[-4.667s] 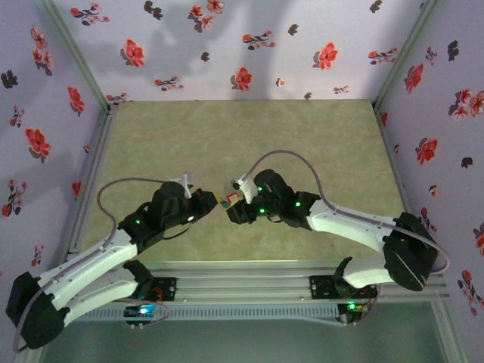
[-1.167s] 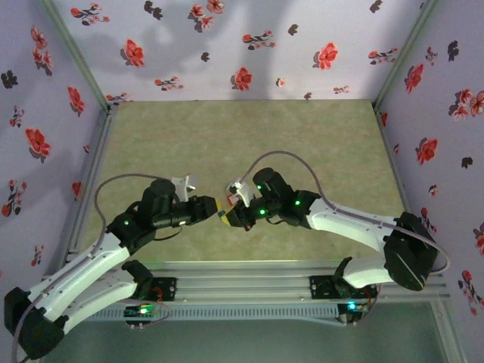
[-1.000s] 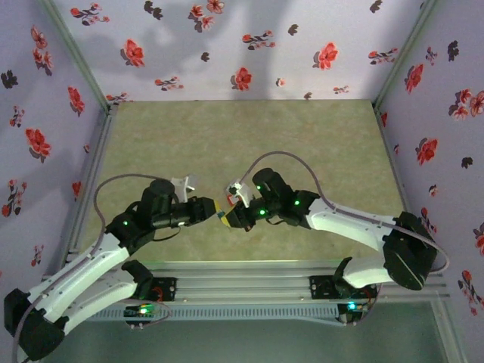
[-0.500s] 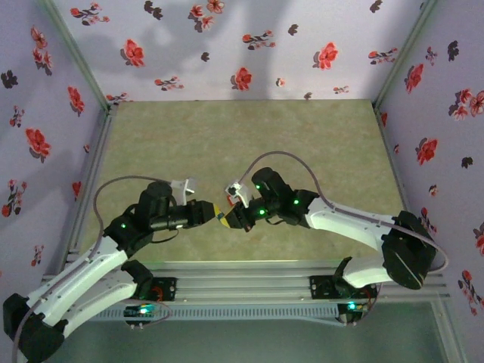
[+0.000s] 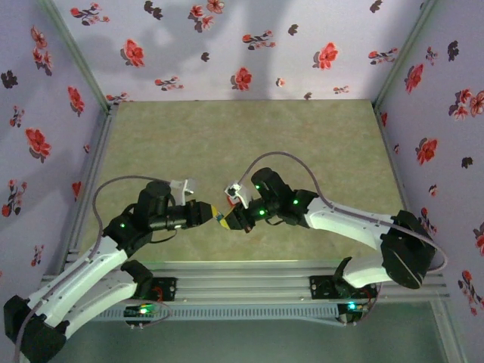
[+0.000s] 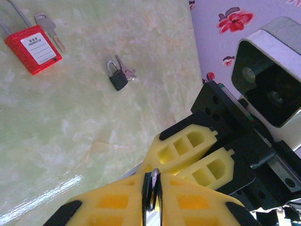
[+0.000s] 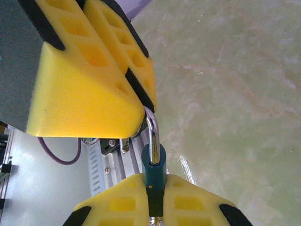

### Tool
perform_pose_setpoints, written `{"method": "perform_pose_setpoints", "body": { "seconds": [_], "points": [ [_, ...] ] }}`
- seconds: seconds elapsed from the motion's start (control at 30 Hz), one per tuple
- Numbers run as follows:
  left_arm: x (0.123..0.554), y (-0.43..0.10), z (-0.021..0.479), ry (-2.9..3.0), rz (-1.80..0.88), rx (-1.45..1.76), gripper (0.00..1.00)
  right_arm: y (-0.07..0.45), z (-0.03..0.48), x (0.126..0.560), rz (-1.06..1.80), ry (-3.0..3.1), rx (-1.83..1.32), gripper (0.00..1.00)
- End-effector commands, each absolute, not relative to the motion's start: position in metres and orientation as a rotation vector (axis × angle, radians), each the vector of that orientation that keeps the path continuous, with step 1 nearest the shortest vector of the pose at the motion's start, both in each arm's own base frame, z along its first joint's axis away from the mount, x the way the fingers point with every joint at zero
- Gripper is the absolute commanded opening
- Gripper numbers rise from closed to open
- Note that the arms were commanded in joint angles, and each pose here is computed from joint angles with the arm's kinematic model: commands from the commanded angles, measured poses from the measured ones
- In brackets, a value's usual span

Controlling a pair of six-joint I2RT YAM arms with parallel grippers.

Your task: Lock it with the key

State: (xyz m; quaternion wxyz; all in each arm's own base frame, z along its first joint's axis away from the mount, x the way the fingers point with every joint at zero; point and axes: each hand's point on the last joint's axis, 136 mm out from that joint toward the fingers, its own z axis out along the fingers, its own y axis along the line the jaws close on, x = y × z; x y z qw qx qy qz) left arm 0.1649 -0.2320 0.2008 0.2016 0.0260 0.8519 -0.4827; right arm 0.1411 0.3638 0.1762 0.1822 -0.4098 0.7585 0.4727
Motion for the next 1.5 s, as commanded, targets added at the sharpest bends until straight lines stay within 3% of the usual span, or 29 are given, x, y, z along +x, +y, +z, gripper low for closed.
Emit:
{"method": "perform_pose_setpoints", "body": {
  "seconds": [0.0, 0.1, 0.2, 0.77, 1.47],
  "points": [
    [0.165, -0.228, 0.204, 2.376, -1.326, 0.093, 0.16, 0.369, 0.191, 0.135, 1.39, 2.094, -1.188, 0.0],
    [0.165, -0.227, 0.203, 2.379, -1.317, 0.103, 0.11, 0.37, 0.193, 0.133, 1.408, 2.088, -1.197, 0.0],
    [0.164, -0.226, 0.2, 2.388, -1.304, 0.112, 0.0, 0.37, 0.196, 0.128, 1.442, 2.077, -1.211, 0.0],
    [0.152, -0.218, 0.185, 2.348, -1.259, 0.242, 0.0, 0.369, 0.229, 0.098, 1.822, 1.948, -1.289, 0.0],
    [0.153, -0.219, 0.18, 2.22, -1.293, 0.288, 0.0, 0.36, 0.254, 0.078, 1.984, 1.806, -1.344, 0.0]
  ]
}}
